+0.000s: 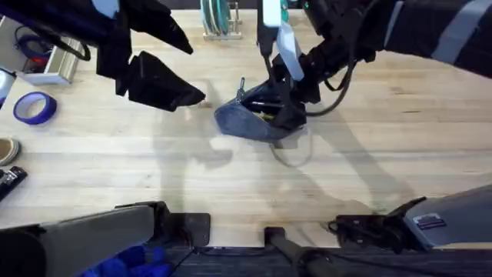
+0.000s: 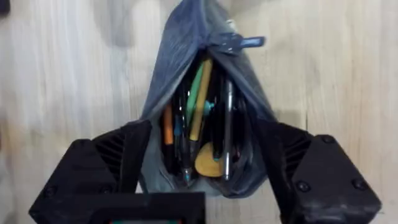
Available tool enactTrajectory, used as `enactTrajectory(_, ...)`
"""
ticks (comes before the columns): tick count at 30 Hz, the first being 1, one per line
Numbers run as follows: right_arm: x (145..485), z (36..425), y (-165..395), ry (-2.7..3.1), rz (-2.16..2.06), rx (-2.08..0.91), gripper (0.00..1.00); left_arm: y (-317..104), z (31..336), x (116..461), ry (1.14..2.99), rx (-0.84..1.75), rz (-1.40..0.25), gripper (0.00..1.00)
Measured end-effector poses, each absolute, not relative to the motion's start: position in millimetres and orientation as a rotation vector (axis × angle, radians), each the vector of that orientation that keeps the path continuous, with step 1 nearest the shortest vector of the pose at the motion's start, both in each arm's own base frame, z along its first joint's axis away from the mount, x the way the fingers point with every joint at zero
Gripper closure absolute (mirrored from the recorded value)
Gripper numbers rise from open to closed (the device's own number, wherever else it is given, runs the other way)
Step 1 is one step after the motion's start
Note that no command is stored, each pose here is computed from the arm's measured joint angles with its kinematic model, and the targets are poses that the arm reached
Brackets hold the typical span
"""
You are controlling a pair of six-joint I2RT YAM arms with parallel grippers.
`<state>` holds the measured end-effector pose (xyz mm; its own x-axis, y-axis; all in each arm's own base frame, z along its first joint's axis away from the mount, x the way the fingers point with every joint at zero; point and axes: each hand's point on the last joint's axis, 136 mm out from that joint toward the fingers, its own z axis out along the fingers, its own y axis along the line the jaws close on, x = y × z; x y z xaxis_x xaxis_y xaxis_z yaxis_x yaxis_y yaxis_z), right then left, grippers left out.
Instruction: Unzip the bag, pick up the pens from the table one at a time and place them inside, then zip the bag closed.
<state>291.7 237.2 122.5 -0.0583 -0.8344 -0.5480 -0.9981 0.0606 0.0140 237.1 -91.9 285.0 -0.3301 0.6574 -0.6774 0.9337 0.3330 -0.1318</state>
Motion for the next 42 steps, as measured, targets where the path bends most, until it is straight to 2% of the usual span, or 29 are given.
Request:
enactTrajectory(9, 309, 172, 246, 2.023, 0.567, -1.596, 0.005, -92, 285, 237, 2.088, 1.392, -0.707, 0.005)
enactTrajectory(23, 311, 221, 235, 2.149, 0.542, -1.294, 0.005, -92, 285, 237, 2.088, 1.392, -0.706, 0.006)
enactTrajectory(31, 298, 227, 205, 2.33, 0.437, -1.108, 0.005, -92, 285, 237, 2.087, 1.392, -0.707, 0.005)
enactTrajectory(42, 277, 214, 190, 2.479, 0.422, -1.072, 0.006, -92, 285, 237, 2.088, 1.392, -0.707, 0.005)
